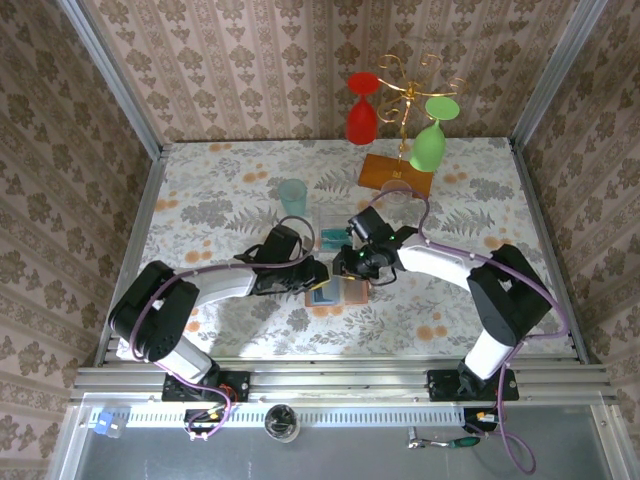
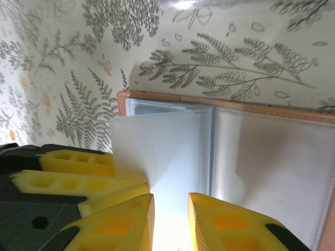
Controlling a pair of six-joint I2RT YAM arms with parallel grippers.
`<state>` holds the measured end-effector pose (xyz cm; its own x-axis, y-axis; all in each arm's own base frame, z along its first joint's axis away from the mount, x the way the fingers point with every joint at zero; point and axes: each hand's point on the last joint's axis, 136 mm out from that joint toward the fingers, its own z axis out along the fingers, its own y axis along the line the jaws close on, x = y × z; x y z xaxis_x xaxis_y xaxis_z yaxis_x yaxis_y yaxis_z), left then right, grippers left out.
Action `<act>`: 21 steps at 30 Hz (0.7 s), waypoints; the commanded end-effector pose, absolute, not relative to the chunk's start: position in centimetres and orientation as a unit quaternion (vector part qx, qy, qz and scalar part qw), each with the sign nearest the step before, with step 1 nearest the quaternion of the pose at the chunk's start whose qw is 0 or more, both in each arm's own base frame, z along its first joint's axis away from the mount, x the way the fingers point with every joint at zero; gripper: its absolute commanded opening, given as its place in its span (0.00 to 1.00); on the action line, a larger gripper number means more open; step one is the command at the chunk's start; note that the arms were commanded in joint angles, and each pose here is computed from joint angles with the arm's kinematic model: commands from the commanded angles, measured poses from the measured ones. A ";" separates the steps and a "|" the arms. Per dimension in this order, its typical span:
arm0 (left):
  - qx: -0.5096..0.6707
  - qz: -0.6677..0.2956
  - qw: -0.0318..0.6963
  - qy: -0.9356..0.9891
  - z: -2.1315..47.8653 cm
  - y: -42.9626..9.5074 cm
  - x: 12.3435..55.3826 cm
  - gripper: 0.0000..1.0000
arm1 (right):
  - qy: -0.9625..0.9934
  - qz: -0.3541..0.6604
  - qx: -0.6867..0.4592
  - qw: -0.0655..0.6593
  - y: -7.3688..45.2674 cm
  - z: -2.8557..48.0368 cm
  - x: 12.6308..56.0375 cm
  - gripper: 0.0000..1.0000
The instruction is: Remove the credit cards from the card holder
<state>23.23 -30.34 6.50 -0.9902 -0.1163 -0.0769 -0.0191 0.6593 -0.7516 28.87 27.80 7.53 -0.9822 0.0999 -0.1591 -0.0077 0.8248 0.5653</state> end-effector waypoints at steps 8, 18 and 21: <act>-0.016 -0.415 0.061 0.908 8.2 -32.9 23.5 0.26 | 0.948 0.295 0.044 0.108 24.3 9.5 28.6 0.23; 0.005 -0.415 0.047 0.908 8.0 -35.8 23.5 0.35 | 0.944 0.301 0.061 0.121 22.4 10.2 28.5 0.23; 0.011 -0.415 0.039 0.909 7.6 -36.6 23.4 0.37 | 0.944 0.301 0.065 0.123 22.0 10.2 28.5 0.23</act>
